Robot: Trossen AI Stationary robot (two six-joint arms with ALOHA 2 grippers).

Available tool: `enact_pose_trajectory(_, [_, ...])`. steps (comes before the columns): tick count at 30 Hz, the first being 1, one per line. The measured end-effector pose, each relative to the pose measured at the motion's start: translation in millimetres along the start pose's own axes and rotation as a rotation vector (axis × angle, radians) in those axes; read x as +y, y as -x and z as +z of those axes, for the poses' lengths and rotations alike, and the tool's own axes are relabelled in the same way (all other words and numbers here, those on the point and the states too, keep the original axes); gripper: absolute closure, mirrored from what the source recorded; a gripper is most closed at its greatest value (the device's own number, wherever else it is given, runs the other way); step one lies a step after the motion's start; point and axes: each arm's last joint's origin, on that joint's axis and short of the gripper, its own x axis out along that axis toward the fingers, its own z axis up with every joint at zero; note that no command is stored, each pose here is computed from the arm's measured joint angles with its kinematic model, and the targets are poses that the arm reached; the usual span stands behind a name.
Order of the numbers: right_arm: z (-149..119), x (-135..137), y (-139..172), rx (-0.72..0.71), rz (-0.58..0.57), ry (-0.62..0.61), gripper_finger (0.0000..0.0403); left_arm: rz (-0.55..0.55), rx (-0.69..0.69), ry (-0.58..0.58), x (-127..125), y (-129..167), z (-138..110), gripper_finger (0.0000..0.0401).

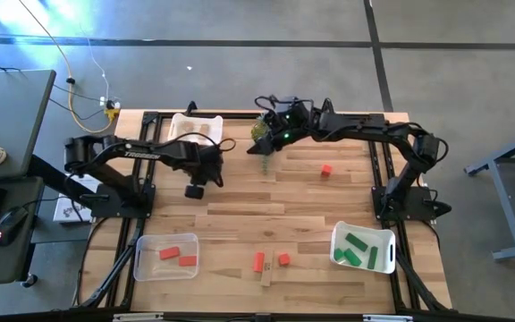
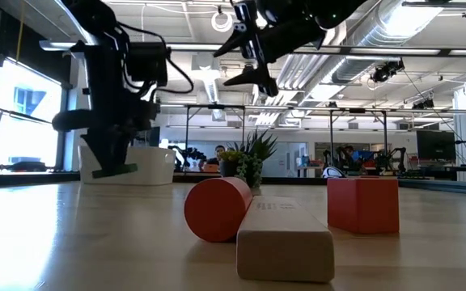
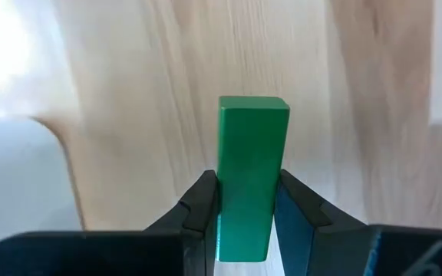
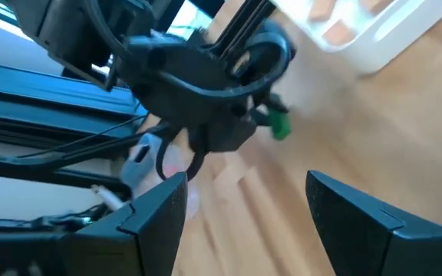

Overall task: Sort & place blocks by color
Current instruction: Put the green block into the bottom white bin

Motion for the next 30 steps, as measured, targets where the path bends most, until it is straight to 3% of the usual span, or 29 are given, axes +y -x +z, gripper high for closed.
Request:
enact_pose_trajectory(11, [-36.0, 37.6, -22.8, 0.034, -0.013, -0.125, 0.0151, 0.096, -0.274, -0.077, -20.7, 30.4, 23.8, 0.0335])
enact_pose_trajectory(20, [-60.2, 59.5, -33.7, -0.008, -0.07, -0.207, 0.0151, 0.202, -0.416, -0.252, -38.0, 46.8, 39.0, 0.0335])
enact_pose_trajectory(30, [-87.2, 69.8, -38.7, 0.096, -0.128, -0.265, 0.0151, 0.371, -0.478, -0.496, -52.5, 56.0, 52.8, 0.0331])
